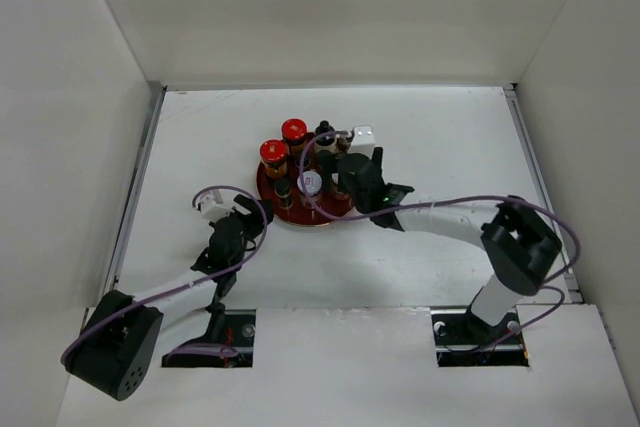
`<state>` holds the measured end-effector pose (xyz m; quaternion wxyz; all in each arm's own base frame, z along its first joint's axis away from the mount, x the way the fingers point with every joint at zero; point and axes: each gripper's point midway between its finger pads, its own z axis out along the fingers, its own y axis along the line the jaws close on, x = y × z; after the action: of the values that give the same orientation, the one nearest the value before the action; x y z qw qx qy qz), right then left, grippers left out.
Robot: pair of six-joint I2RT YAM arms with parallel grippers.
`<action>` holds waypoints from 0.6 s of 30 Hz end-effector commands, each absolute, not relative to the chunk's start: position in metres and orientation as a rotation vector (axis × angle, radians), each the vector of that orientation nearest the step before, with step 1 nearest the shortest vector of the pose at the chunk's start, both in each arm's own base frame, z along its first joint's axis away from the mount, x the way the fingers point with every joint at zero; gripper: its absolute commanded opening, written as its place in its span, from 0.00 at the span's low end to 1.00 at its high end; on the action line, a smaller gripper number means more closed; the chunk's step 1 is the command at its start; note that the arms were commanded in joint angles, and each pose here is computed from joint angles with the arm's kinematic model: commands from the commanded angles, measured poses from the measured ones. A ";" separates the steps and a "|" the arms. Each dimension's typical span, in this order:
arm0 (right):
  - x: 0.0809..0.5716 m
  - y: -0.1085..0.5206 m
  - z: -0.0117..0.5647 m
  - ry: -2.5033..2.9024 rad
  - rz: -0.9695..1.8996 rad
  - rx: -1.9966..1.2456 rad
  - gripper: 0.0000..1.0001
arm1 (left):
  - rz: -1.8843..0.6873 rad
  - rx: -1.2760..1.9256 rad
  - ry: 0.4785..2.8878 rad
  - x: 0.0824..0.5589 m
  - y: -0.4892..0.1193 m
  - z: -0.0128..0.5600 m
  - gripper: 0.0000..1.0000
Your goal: Organize the condiment bottles
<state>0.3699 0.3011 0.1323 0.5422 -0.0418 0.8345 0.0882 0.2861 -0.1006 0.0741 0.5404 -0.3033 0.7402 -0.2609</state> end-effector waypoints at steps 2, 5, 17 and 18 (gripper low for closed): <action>0.359 0.273 0.209 1.796 0.271 0.040 1.00 | -0.616 -0.701 1.717 0.292 -0.098 0.088 0.70; 0.353 0.230 0.212 1.772 0.224 0.123 1.00 | -0.595 -0.707 1.743 0.293 -0.096 0.087 0.70; 0.346 0.134 0.151 1.764 0.098 0.346 1.00 | -0.519 -0.691 1.846 0.276 -0.082 0.099 0.70; 0.347 0.131 0.151 1.757 0.095 0.356 1.00 | -0.512 -0.690 1.851 0.274 -0.080 0.102 0.70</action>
<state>0.3338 0.1419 0.1311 0.5869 0.1046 0.8024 0.0280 0.2774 -0.0845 0.0908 0.5282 -0.3006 0.7610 -0.2273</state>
